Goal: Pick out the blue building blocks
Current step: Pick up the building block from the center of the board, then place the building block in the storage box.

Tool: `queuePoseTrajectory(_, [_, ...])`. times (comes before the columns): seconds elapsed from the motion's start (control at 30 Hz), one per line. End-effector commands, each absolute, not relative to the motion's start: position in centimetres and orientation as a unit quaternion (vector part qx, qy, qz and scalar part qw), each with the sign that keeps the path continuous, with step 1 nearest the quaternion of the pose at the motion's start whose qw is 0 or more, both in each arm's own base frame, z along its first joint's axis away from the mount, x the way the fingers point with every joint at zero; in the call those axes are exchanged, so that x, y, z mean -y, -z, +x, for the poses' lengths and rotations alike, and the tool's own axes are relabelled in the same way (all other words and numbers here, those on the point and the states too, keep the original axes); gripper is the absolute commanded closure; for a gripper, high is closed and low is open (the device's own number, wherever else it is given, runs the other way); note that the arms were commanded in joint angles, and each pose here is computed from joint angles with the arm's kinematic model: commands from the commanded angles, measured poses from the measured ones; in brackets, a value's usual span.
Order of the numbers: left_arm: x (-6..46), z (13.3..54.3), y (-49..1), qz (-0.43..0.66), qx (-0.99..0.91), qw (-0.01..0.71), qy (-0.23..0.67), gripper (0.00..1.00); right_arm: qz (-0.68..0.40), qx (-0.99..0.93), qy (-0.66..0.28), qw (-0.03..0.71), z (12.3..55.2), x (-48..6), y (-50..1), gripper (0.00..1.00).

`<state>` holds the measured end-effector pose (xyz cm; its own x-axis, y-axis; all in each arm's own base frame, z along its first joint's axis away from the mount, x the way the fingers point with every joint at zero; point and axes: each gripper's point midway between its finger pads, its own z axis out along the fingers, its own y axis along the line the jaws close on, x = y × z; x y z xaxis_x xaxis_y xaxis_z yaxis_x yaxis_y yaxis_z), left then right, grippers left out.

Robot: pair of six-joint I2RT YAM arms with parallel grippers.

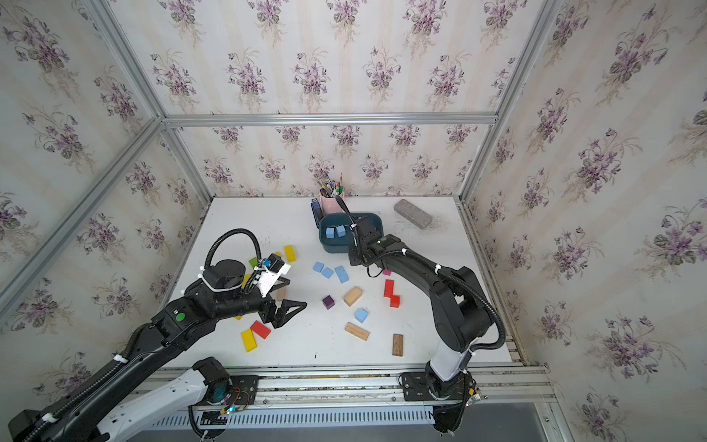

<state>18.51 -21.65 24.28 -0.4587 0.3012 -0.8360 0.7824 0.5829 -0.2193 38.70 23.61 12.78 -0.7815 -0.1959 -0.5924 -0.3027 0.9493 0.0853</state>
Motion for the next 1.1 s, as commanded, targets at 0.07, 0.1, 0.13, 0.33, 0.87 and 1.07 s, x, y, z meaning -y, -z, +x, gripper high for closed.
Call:
queuePoseTrajectory(0.07, [21.7,18.3,-24.5,0.35,-0.789,0.401,0.306,0.01,-0.126,-0.94,-0.06,0.311,42.2,-23.5,-14.1,0.91])
queuePoseTrajectory(0.1, [21.7,18.2,-24.4,0.351,-0.789,0.399,0.309,0.01,-0.123,-0.94,-0.058,0.312,42.8,-23.5,-14.2,0.91])
queuePoseTrajectory(0.13, [21.9,18.2,-24.4,0.351,-0.789,0.396,0.312,0.01,-0.122,-0.94,-0.059,0.313,43.5,-23.9,-14.4,0.9])
queuePoseTrajectory(0.33, [22.4,18.0,-24.0,0.349,-0.792,0.379,0.327,0.01,-0.08,-0.946,-0.049,0.311,48.7,-22.0,-13.3,0.9])
queuePoseTrajectory(0.87, [21.5,18.1,-24.3,0.34,-0.791,0.401,0.311,0.01,-0.053,-0.963,-0.024,0.265,54.4,-21.5,-6.6,0.88])
queuePoseTrajectory(1.07, [21.5,18.1,-24.3,0.341,-0.791,0.401,0.311,0.01,-0.037,-0.965,-0.003,0.259,54.9,-20.1,-5.3,0.86])
